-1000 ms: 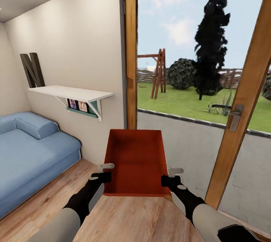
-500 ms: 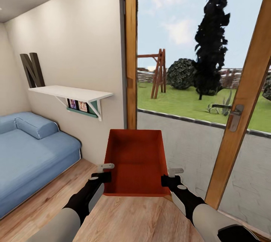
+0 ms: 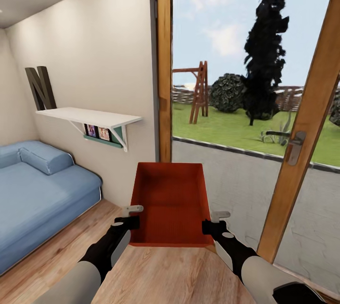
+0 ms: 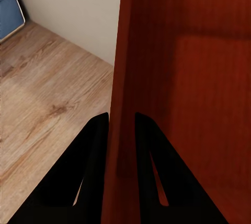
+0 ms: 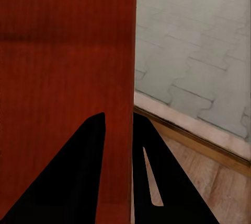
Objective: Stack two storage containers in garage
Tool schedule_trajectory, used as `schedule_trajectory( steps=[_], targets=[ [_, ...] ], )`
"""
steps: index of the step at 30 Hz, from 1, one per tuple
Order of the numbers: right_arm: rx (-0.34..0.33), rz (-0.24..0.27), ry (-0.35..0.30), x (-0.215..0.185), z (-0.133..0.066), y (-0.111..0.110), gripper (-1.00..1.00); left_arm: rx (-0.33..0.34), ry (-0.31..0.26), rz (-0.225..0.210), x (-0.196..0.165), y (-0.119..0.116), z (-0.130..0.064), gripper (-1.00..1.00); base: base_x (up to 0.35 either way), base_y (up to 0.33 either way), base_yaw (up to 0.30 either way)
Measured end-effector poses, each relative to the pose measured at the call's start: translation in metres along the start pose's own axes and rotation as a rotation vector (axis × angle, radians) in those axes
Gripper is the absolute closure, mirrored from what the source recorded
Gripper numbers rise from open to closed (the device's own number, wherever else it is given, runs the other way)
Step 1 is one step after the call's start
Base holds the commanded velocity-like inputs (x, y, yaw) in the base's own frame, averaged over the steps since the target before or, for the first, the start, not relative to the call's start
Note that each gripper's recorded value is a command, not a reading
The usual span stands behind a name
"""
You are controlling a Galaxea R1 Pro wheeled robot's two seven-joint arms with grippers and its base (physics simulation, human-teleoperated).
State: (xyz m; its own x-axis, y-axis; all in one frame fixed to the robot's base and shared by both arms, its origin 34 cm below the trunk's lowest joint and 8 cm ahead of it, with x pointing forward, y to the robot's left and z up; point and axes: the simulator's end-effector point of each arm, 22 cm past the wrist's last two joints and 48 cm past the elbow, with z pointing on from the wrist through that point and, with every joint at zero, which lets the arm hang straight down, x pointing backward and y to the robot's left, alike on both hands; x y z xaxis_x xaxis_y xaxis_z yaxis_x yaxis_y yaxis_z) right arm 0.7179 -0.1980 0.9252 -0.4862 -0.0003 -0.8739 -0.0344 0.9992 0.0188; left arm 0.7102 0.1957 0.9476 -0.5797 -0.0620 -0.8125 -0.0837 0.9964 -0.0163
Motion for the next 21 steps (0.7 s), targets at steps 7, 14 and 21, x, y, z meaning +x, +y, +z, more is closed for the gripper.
schedule_trajectory(
  steps=[7, 14, 21],
  targets=[
    [0.000, 0.000, 0.000, -0.0001, 0.0000, -0.0002, 1.00, 0.000, 0.000, -0.001, 0.0000, -0.0002, 0.0000, 1.00, 0.000, 0.000, 0.000],
    [0.000, -0.001, -0.003, -0.0009, 0.0000, -0.0009, 1.00, 0.002, -0.004, 0.000, -0.0008, -0.0009, -0.0002, 1.00, 0.000, 0.000, 0.000],
    [0.001, -0.002, 0.006, 0.0005, 0.0000, 0.0012, 1.00, -0.003, 0.006, 0.001, 0.0006, 0.0015, 0.0000, 1.00, 0.000, 0.000, 0.000]
  ],
)
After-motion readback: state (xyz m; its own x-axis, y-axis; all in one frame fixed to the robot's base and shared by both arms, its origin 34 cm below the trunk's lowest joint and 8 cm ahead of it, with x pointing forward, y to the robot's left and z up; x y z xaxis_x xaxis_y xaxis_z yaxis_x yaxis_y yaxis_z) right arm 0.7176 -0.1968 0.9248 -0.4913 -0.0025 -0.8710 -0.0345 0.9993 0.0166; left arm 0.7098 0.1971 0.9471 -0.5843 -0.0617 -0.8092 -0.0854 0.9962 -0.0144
